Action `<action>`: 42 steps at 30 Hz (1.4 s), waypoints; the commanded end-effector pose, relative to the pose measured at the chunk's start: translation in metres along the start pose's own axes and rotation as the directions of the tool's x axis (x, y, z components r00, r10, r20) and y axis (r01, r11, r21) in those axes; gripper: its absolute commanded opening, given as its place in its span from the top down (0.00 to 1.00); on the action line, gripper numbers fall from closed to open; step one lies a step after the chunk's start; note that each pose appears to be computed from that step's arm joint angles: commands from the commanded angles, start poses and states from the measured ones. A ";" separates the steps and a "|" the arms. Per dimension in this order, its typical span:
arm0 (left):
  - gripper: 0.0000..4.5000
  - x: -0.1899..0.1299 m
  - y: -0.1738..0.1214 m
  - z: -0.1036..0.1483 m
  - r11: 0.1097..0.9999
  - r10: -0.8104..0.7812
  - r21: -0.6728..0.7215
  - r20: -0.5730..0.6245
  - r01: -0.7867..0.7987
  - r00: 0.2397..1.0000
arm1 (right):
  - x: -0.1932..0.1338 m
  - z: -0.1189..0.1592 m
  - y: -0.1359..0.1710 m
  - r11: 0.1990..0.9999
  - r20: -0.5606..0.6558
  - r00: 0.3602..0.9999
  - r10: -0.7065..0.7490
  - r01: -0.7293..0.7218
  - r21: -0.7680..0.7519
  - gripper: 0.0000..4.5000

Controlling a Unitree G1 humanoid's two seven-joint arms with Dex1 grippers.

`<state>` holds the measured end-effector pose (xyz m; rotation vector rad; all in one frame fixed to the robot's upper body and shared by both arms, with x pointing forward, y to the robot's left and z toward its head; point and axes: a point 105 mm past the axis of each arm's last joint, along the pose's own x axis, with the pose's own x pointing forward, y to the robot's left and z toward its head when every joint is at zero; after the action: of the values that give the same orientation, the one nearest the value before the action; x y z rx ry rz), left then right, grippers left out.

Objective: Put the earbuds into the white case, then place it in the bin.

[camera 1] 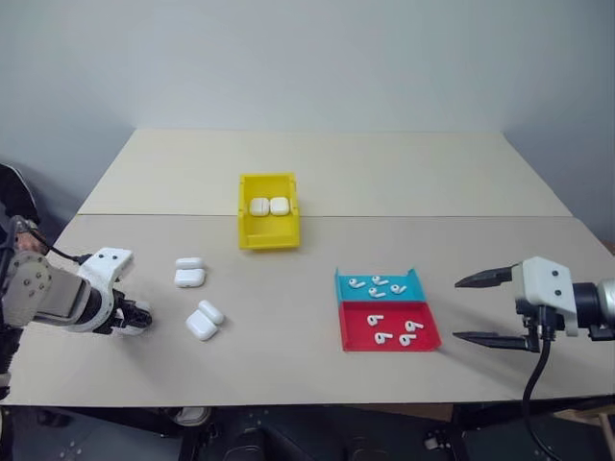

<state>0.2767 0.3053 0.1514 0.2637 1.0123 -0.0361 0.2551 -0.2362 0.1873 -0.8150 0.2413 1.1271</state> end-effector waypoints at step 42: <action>0.38 -0.056 -0.198 0.034 0.537 -0.825 0.839 0.544 0.089 -0.155 | 0.084 0.025 0.016 0.909 -0.415 0.858 0.301 -0.390 -0.149 0.36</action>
<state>0.2494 0.1020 0.1699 0.2534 -0.4773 -1.2213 0.2699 -0.1586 0.1465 -1.1835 0.6400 1.3669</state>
